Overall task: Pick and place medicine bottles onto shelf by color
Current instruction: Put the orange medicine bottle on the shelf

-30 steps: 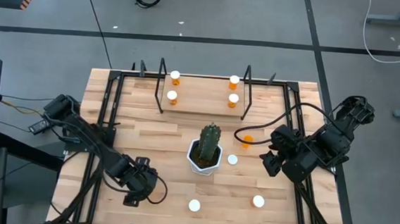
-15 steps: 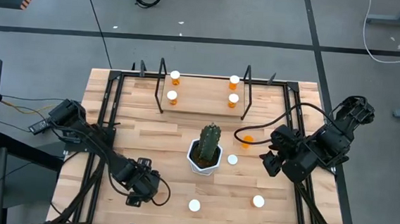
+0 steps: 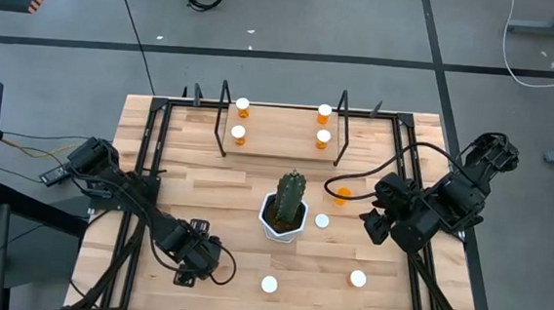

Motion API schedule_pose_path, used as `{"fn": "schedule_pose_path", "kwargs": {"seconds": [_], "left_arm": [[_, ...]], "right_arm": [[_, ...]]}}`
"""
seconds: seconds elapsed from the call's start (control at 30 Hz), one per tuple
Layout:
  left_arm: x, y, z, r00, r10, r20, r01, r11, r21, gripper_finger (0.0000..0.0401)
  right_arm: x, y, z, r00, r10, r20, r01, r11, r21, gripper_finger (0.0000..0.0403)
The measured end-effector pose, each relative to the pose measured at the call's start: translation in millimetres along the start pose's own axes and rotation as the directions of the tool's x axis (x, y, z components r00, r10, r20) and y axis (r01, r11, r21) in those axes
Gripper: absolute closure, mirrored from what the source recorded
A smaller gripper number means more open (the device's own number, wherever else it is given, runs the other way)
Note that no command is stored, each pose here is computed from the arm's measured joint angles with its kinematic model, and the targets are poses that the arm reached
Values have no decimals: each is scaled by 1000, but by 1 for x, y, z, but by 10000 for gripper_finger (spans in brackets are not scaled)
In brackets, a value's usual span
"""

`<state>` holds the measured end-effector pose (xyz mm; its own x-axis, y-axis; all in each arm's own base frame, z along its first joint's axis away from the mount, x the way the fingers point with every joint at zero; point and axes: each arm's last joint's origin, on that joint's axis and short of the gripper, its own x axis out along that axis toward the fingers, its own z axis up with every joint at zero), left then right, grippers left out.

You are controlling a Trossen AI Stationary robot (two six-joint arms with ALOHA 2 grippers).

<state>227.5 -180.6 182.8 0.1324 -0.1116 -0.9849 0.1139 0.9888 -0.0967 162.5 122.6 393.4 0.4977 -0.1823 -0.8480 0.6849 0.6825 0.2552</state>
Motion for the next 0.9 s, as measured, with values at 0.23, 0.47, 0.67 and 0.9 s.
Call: {"fn": "schedule_pose_path", "kwargs": {"seconds": [0.23, 0.47, 0.67, 0.9], "left_arm": [[0, 0, 0, 1000, -1, 1, 1, 1000, 0, 169], [0, -2, 3, 999, -20, 31, 20, 1000, -1, 172], [-3, 6, 8, 1000, -8, 26, 9, 999, -31, 175], [-22, 26, 27, 1000, 18, 10, -18, 1000, -15, 189]], "right_arm": [[0, 0, 0, 1000, 0, 0, 0, 1000, 0, 141], [0, 0, 0, 1000, 0, 0, 0, 1000, 0, 141], [0, 0, 0, 1000, 0, 0, 0, 1000, 0, 141], [0, 0, 0, 1000, 0, 0, 0, 1000, 0, 141]]}}
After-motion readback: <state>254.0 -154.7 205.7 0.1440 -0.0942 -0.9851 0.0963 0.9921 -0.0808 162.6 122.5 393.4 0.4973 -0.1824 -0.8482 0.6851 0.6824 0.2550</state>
